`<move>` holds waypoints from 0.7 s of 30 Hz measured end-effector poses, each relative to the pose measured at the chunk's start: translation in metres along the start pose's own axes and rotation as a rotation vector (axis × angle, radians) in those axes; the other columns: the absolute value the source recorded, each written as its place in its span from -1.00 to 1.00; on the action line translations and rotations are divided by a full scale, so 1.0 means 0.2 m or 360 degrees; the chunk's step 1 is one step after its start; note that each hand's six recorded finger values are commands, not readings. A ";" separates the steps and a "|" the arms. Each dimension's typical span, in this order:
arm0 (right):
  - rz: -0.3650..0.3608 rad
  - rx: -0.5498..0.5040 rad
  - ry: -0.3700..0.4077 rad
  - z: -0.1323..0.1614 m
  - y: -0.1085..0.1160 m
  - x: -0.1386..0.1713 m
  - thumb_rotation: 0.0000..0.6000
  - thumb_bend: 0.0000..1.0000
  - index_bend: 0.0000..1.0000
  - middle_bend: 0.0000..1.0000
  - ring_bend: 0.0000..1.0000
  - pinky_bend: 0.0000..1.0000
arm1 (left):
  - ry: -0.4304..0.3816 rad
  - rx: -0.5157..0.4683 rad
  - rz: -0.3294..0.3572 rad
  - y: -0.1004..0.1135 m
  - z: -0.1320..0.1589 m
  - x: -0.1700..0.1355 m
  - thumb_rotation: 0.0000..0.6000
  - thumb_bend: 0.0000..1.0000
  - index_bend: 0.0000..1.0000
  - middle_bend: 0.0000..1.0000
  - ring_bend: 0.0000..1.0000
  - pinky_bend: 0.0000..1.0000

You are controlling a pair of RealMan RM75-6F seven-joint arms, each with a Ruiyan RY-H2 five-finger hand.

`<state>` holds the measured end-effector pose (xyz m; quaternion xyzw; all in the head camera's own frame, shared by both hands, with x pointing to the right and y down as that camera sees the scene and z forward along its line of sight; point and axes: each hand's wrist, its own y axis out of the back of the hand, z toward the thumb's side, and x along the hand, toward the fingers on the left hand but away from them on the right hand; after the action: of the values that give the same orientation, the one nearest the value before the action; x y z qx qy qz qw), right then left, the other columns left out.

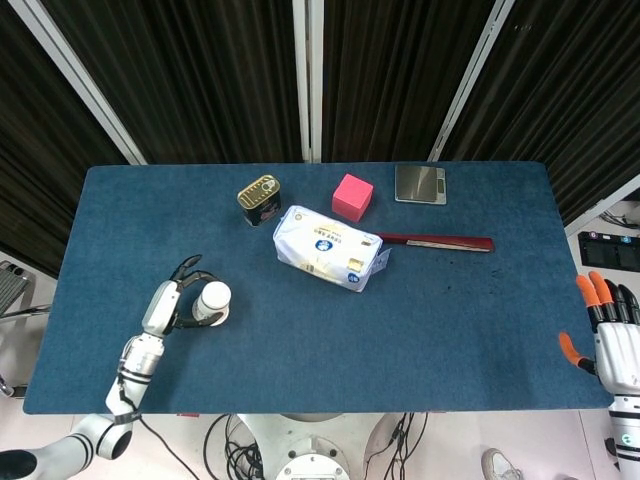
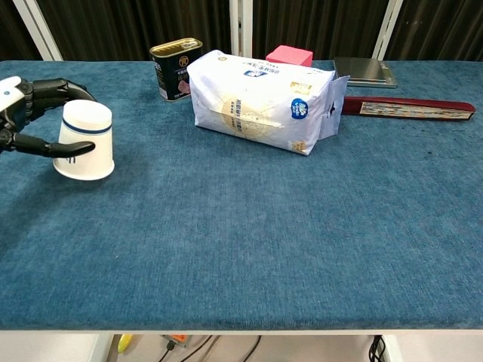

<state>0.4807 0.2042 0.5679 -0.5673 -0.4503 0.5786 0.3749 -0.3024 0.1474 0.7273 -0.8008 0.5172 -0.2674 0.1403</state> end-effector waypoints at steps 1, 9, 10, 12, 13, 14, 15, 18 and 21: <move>-0.0001 0.0000 0.0000 0.00 0.00 0.00 1.00 -0.45 -1.00 -1.00 -1.00 -1.00 | 0.0002 -0.0001 0.0004 0.00 -0.01 0.00 1.00 -0.71 -0.25 -0.20 -0.86 -0.79; 0.0013 0.0003 -0.0006 -0.01 -0.01 0.00 1.00 -0.45 -1.00 -1.00 -1.00 -1.00 | -0.0003 -0.0040 -0.0025 -0.03 -0.03 -0.02 1.00 -0.71 -0.64 -0.46 -0.95 -0.81; 0.0019 0.0006 -0.0007 -0.01 -0.01 0.00 1.00 -0.45 -1.00 -1.00 -1.00 -1.00 | -0.0007 -0.0042 -0.0035 -0.03 -0.03 -0.02 1.00 -0.71 -0.70 -0.57 -0.98 -0.81; 0.0023 0.0011 -0.0007 0.00 -0.01 0.00 1.00 -0.45 -1.00 -1.00 -1.00 -1.00 | -0.0014 -0.0039 -0.0064 -0.04 -0.03 -0.02 1.00 -0.71 -0.76 -0.75 -1.00 -0.82; 0.0023 0.0010 -0.0006 0.00 -0.01 0.00 1.00 -0.45 -1.00 -1.00 -1.00 -1.00 | -0.0017 -0.0032 -0.0076 -0.04 -0.03 -0.03 1.00 -0.71 -0.77 -0.82 -1.00 -0.82; 0.0021 0.0007 -0.0006 0.00 -0.01 0.00 1.00 -0.45 -1.00 -1.00 -1.00 -1.00 | -0.0019 -0.0027 -0.0088 -0.04 -0.03 -0.03 1.00 -0.71 -0.78 -0.85 -1.00 -0.82; 0.0016 0.0004 -0.0006 0.00 -0.01 0.00 1.00 -0.45 -1.00 -1.00 -1.00 -1.00 | -0.0020 -0.0027 -0.0092 -0.03 -0.03 -0.03 1.00 -0.71 -0.78 -0.87 -1.00 -0.82; 0.0005 0.0000 -0.0006 0.00 0.00 0.00 1.00 -0.44 -1.00 -1.00 -1.00 -1.00 | -0.0040 -0.0028 -0.0093 -0.02 -0.01 -0.04 1.00 -0.71 -0.81 -0.91 -1.00 -0.84; -0.0004 0.0000 -0.0008 -0.01 0.01 0.00 1.00 -0.44 -1.00 -1.00 -1.00 -1.00 | -0.0105 -0.0018 -0.0079 0.01 0.04 -0.04 1.00 -0.71 -0.85 -0.95 -1.00 -0.88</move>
<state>0.4822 0.2033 0.5657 -0.5652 -0.4520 0.5796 0.3745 -0.3028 0.1539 0.7173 -0.8226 0.4937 -0.2413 0.1462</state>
